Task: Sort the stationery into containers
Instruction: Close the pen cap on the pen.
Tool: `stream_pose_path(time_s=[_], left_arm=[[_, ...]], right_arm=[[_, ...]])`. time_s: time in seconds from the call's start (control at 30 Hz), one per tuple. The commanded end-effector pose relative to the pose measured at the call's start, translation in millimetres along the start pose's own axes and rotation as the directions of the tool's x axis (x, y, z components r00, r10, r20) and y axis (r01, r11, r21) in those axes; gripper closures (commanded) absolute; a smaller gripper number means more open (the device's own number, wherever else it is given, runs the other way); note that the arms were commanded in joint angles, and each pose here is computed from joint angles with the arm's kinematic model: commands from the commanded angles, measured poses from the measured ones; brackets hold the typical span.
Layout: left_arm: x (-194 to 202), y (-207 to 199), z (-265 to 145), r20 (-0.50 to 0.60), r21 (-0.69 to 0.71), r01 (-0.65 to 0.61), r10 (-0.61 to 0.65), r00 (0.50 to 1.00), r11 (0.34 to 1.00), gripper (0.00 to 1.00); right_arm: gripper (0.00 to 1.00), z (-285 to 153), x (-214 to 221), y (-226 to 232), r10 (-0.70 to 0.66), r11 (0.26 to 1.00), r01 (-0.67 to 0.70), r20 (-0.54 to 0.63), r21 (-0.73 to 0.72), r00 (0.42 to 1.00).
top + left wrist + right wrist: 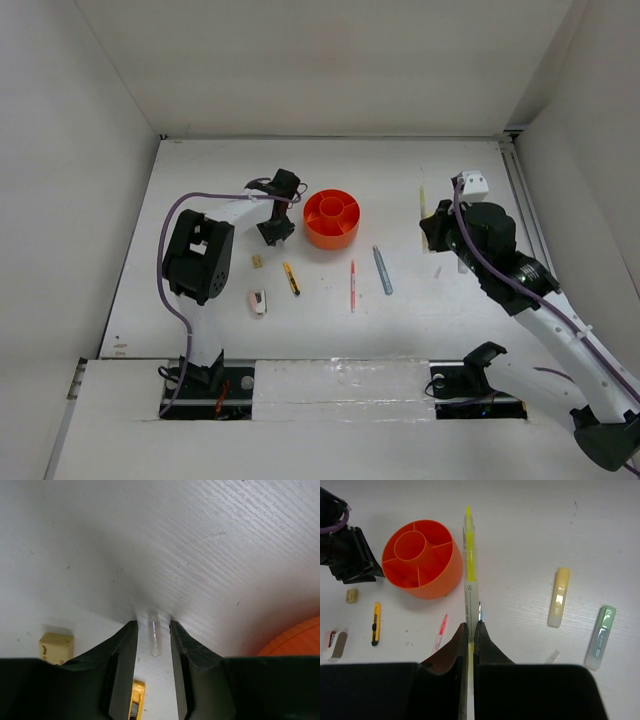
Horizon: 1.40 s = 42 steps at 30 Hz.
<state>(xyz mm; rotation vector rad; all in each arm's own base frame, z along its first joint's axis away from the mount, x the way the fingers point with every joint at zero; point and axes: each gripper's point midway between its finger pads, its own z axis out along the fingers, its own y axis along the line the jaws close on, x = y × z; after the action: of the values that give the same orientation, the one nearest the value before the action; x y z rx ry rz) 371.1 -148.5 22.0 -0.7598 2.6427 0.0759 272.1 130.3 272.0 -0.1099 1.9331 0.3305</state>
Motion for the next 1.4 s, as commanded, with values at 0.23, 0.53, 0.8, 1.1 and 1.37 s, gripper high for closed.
stream_pose_path(time_s=[0.23, 0.53, 0.8, 1.1, 1.37], left_arm=[[20.1, 14.0, 10.5, -0.054, -0.053, -0.001, -0.001, 0.999, 0.999, 1.00], [-14.3, 12.0, -23.8, 0.093, -0.032, 0.013, -0.010, 0.996, 0.999, 1.00], [-88.8, 16.6, -130.3, 0.349, 0.063, 0.092, -0.108, 0.931, 0.994, 1.00], [-81.6, -35.2, -262.9, 0.408, 0.670, -0.172, -0.165, 0.898, 0.722, 1.00], [-64.0, -45.0, -317.3, 0.442, 0.835, -0.308, -0.225, 0.868, 0.456, 1.00]], right_arm=[[1.00, -8.2, -9.8, 3.9, -0.003, 0.999, 0.004, 0.036, -0.031, 0.999], [1.00, -0.3, -3.6, 43.4, -0.041, 0.967, 0.047, 0.028, -0.251, 0.999], [1.00, 17.2, 11.5, 80.7, -0.020, 0.912, 0.008, -0.024, -0.410, 1.000], [1.00, 15.8, 22.2, 187.6, 0.045, 0.692, -0.107, -0.106, -0.714, 0.993], [1.00, 14.6, 15.4, 234.2, 0.124, 0.606, -0.196, -0.151, -0.771, 0.981]])
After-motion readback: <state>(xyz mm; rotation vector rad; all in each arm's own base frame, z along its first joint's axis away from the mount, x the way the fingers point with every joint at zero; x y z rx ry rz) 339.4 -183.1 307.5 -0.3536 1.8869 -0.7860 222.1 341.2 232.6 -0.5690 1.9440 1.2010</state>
